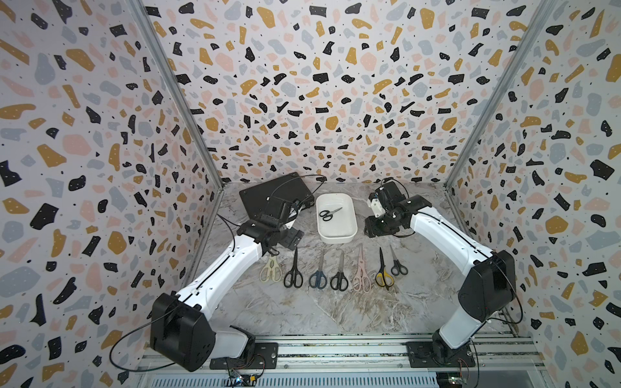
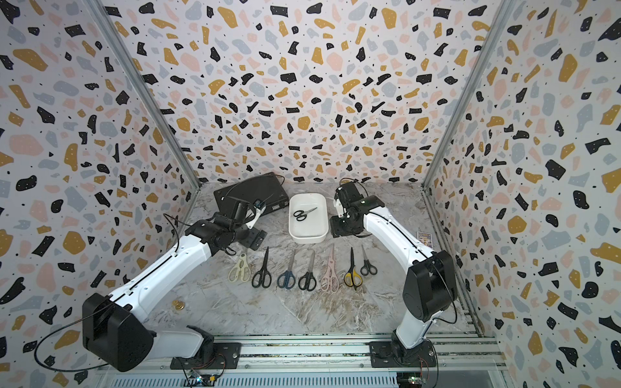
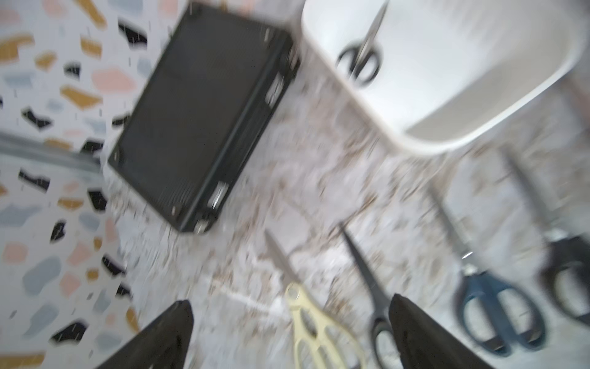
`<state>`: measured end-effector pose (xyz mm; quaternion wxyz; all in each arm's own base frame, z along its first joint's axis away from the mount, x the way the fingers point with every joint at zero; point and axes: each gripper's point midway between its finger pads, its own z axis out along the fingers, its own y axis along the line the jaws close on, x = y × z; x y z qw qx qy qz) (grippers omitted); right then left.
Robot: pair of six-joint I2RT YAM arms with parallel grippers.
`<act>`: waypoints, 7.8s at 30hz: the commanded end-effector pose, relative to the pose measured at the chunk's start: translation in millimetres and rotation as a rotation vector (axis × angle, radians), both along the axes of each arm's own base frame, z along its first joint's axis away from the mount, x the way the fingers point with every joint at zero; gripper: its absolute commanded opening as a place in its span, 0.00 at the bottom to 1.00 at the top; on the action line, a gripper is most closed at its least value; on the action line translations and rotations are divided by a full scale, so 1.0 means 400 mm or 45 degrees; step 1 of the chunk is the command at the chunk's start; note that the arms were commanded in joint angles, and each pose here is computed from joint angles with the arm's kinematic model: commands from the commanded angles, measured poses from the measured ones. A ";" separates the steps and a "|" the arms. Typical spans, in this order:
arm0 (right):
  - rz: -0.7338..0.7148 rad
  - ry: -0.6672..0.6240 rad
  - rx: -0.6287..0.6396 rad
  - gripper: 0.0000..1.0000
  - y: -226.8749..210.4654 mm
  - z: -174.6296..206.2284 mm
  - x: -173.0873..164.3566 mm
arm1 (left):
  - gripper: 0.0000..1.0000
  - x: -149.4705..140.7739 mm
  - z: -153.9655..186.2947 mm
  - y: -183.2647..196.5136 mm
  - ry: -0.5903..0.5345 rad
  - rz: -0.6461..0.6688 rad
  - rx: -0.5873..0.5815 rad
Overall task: Take the scissors out of the storage box
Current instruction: Pick up the scissors from the storage box, then place the scissors at the center of the board, then reset both arms
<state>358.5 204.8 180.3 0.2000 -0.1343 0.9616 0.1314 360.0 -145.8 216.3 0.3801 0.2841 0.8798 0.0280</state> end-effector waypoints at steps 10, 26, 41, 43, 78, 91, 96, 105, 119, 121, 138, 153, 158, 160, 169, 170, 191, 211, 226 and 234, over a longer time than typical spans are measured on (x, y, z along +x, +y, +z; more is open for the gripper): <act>-0.177 -0.148 -0.045 0.55 -0.133 0.107 0.065 | 0.39 0.190 0.081 -0.316 0.022 -0.398 -0.459; -0.170 -0.107 -0.029 0.55 -0.121 0.077 0.076 | 0.17 0.328 -0.294 -0.371 0.409 -0.142 -0.093; -0.150 -0.073 -0.014 0.55 -0.111 0.048 0.070 | 0.19 0.391 -0.415 -0.353 0.395 -0.027 0.005; -0.149 -0.065 -0.011 0.55 -0.109 0.041 0.070 | 0.19 0.398 -0.424 -0.355 0.389 -0.023 0.005; -0.142 -0.051 0.011 0.55 -0.101 0.039 0.068 | 0.00 0.336 -0.410 -0.423 0.594 -0.173 -0.112; -0.144 -0.082 0.013 0.55 -0.108 0.060 0.061 | 0.00 0.324 -0.041 -0.329 0.273 -0.004 -0.336; -0.138 -0.090 0.010 0.55 -0.107 0.064 0.063 | 0.00 0.244 -0.009 -0.127 0.226 0.200 -0.413; -0.083 -0.075 0.039 0.55 -0.061 0.049 0.048 | 0.00 -0.006 -0.171 0.258 0.351 0.524 -0.222; -0.018 -0.067 0.078 0.55 -0.004 0.047 0.017 | 0.00 -0.122 -0.411 0.370 0.673 0.754 -0.157; -0.025 -0.068 0.091 0.55 0.000 0.045 0.018 | 0.00 -0.131 -0.427 0.375 0.704 0.764 -0.133; -0.021 -0.067 0.102 0.55 0.009 0.043 0.019 | 0.14 -0.144 -0.478 0.404 0.798 0.839 -0.045; -0.001 -0.149 0.039 0.56 -0.006 0.075 0.052 | 1.00 -0.041 -0.211 0.338 0.414 0.713 -0.338; -0.094 -0.265 0.042 0.57 -0.091 0.100 0.102 | 1.00 0.039 -0.065 0.291 0.127 0.588 -0.381; -0.219 -0.358 0.019 0.57 -0.179 0.111 0.138 | 1.00 0.081 -0.034 0.279 0.021 0.556 -0.420; -0.404 -0.845 -0.384 0.66 -0.453 0.011 0.194 | 1.00 0.198 -0.120 0.331 -0.234 0.639 -0.365; -0.448 -0.841 -0.408 0.68 -0.480 -0.009 0.190 | 1.00 0.200 -0.131 0.331 -0.233 0.633 -0.357; -0.531 -0.896 -0.307 0.63 -0.546 -0.228 0.087 | 1.00 0.066 -0.229 0.314 -0.234 0.499 -0.324; -0.498 -0.986 -0.270 1.00 -0.533 -0.243 0.064 | 1.00 0.036 -0.297 0.307 -0.504 0.459 -0.410; -0.496 -0.998 -0.270 1.00 -0.532 -0.240 0.064 | 1.00 0.037 -0.298 0.316 -0.504 0.517 -0.351; -0.496 -0.997 -0.268 1.00 -0.532 -0.241 0.063 | 1.00 0.033 -0.298 0.300 -0.507 0.460 -0.349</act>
